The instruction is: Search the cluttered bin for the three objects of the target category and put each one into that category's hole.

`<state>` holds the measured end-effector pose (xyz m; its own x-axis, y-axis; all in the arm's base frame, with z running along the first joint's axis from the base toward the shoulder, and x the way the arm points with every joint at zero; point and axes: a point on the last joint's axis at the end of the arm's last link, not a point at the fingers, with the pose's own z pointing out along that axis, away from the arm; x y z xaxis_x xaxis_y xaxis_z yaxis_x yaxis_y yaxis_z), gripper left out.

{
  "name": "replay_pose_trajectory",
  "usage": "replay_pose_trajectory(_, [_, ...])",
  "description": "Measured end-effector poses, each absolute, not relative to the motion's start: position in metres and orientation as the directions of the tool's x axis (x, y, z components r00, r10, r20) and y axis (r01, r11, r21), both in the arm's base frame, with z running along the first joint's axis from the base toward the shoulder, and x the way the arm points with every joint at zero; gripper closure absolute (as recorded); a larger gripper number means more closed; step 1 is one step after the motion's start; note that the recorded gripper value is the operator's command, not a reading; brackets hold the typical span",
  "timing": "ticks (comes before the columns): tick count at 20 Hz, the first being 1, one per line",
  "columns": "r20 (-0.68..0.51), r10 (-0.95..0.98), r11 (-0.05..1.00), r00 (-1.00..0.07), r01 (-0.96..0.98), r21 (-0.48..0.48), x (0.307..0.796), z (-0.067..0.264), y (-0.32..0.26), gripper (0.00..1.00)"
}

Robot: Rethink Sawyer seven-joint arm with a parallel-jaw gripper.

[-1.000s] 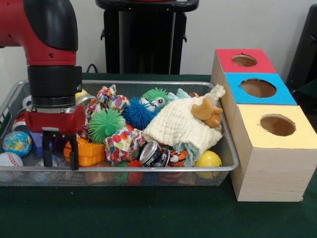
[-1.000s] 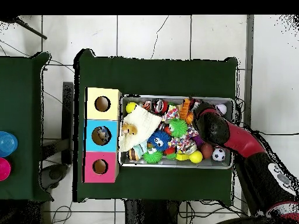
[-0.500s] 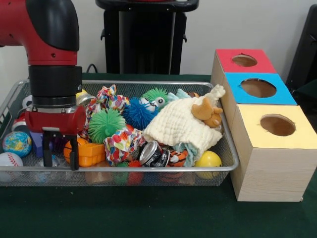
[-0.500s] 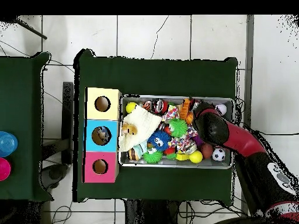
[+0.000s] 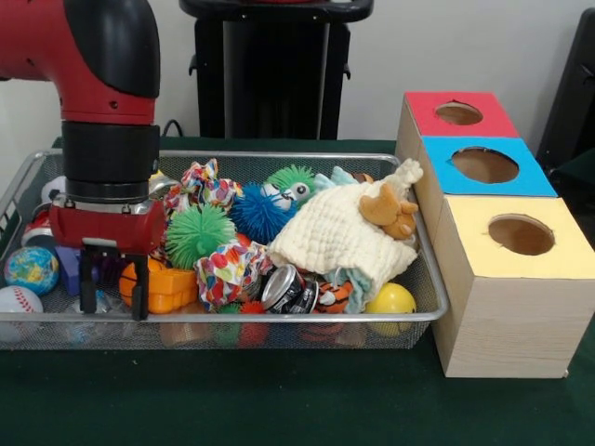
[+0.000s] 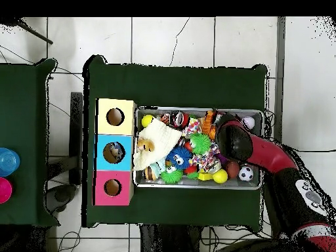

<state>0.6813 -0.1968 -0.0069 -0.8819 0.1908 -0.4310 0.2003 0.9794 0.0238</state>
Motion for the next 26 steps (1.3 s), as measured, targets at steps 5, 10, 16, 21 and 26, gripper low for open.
replay_pose_trajectory(5, [-0.43,0.043,0.982,-0.902,0.119,-0.15,0.696,-0.004,-0.184,0.0])
replay_pose_trajectory(10, [-0.417,-0.057,0.961,-0.907,0.062,-0.268,0.705,-0.024,-0.186,0.0])
replay_pose_trajectory(16, [-0.411,-0.098,0.942,-0.906,0.049,-0.333,0.71,-0.05,-0.208,0.0])
replay_pose_trajectory(21, [-0.423,-0.061,0.936,-0.904,0.096,-0.34,0.706,-0.05,-0.246,0.0])
replay_pose_trajectory(26, [-0.412,-0.008,0.934,-0.911,0.14,-0.327,0.698,-0.035,-0.271,0.0])
